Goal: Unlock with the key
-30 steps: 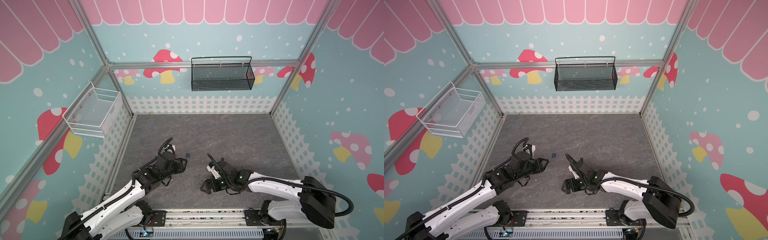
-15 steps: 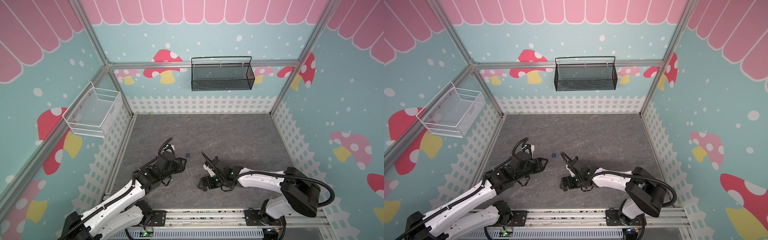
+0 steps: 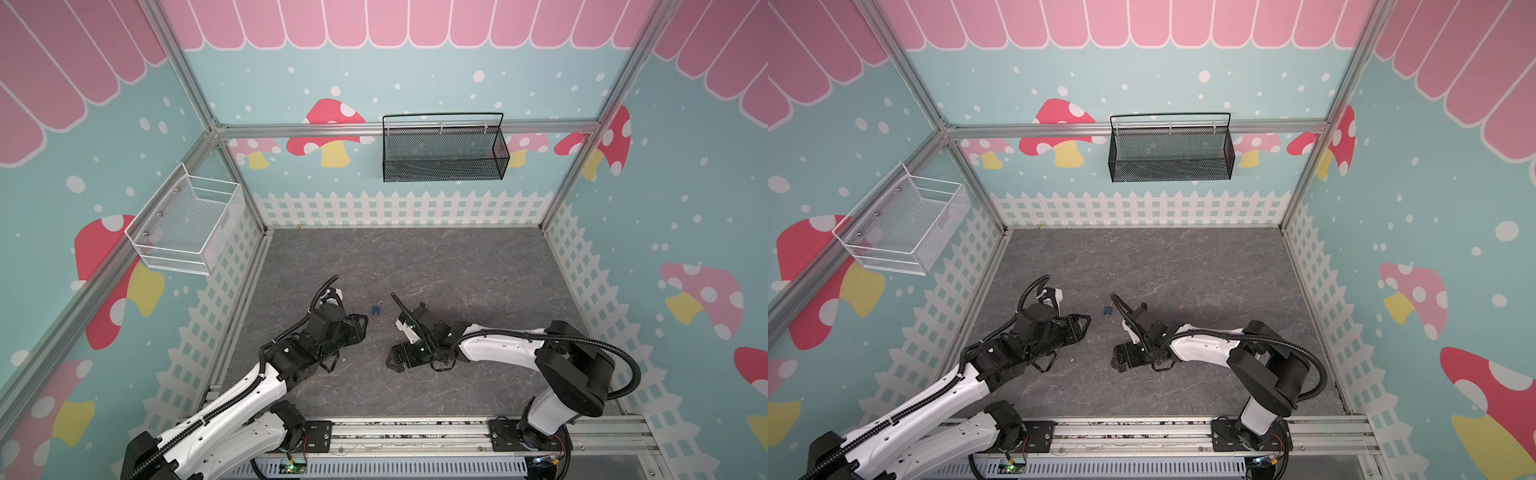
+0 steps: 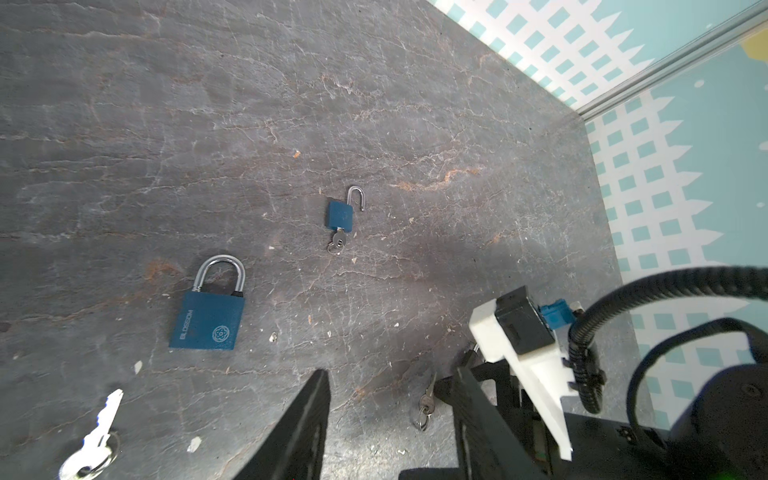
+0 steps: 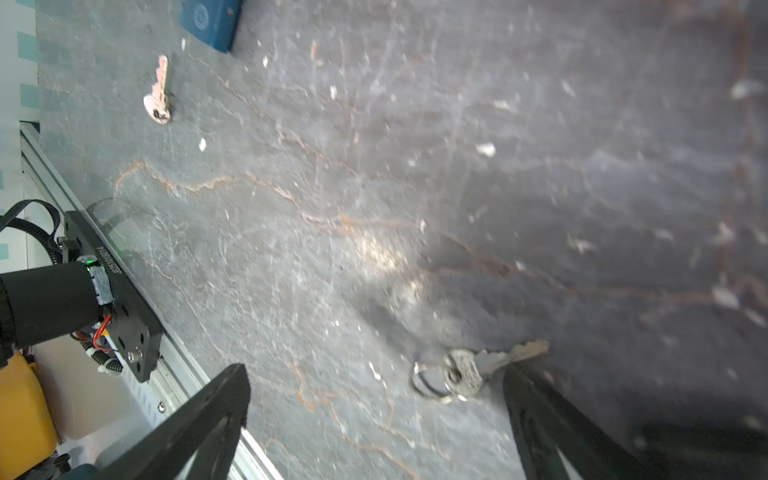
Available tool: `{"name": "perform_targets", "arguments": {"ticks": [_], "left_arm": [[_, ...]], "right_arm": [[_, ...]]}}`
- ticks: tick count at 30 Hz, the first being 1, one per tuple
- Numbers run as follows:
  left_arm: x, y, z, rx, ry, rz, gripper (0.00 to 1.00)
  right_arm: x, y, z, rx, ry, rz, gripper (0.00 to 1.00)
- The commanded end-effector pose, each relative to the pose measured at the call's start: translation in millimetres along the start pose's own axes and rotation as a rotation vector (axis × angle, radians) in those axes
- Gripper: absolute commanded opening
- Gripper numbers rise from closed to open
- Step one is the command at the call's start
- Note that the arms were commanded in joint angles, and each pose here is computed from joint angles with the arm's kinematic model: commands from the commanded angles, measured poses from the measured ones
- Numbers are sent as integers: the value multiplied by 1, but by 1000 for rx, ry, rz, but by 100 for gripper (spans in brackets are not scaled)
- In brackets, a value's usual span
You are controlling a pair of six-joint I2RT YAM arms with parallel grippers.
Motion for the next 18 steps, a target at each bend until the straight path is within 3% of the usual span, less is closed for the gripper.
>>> {"name": "perform_targets", "arguments": {"ticks": [1, 7, 12, 18], "left_arm": [[-1, 8, -4, -19, -33, -43, 48], [-4, 12, -11, -15, -64, -73, 48], [-4, 12, -14, -5, -70, -91, 48], [-2, 11, -8, 20, -57, -124, 48]], "right_arm": [[-11, 4, 7, -7, 14, -51, 98], [-25, 14, 11, -11, 38, -138, 98], [-27, 9, -12, 127, -7, -193, 99], [-8, -3, -23, 189, 30, -248, 87]]}}
Point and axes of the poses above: each gripper's point midway between its finger pads, its own z axis out along the fingers, its own y axis along the line the jaws close on, x = y × z, the point moved 9 cm from there along -z, back along the fingers, and after that the axes turned 1 degree about -z, right-handed, at the moved point
